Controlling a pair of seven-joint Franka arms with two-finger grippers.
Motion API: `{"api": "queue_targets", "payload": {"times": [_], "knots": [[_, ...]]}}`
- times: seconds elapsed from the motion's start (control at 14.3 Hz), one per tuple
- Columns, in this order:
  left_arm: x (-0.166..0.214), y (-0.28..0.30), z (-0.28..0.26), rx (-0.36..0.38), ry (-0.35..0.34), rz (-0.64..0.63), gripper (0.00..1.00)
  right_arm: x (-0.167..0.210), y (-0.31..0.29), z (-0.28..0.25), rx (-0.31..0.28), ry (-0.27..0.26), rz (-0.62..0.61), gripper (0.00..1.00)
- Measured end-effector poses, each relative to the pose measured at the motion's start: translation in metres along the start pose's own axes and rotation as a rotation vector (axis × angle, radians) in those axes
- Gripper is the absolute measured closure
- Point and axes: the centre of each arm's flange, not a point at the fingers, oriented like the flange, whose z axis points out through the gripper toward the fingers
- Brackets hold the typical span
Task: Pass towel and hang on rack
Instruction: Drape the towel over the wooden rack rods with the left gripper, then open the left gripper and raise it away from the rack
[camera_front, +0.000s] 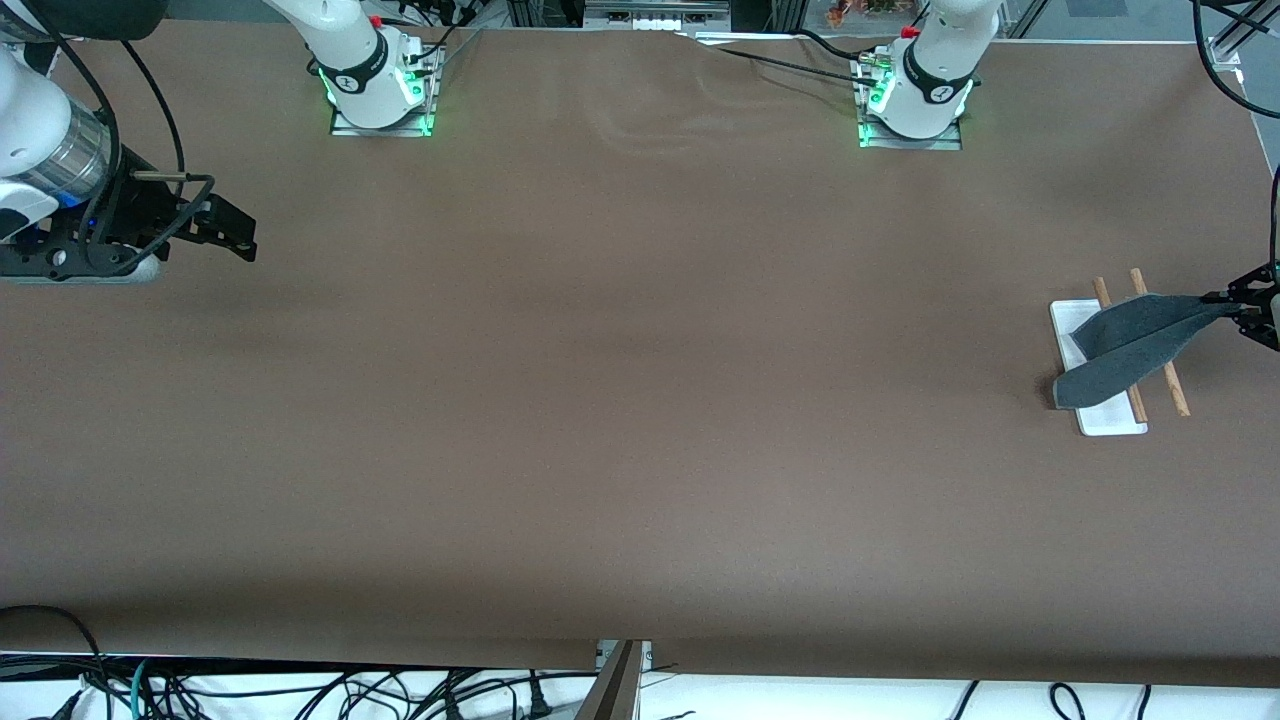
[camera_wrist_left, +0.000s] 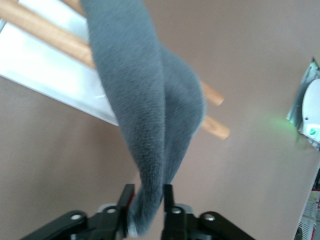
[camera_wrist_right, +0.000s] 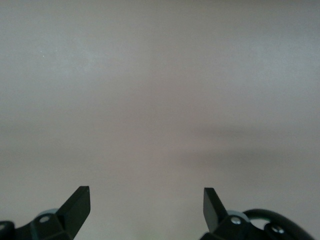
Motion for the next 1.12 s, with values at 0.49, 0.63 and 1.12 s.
{"api": "queue_targets", "payload": {"times": [0.49,0.63,1.12], "knots": [[-0.013,-0.013,0.005,0.043,0.016,-0.013,0.0,0.011,-0.005,-0.006,0.003,0.03,0.022,0.0],[-0.007,-0.014,-0.022,0.101,0.022,-0.006,0.0,0.011,-0.005,-0.008,0.004,0.033,0.023,0.0],[0.096,0.029,-0.121,0.207,0.045,-0.054,0.0,0.012,-0.005,-0.008,0.004,0.033,0.04,0.0]]}}
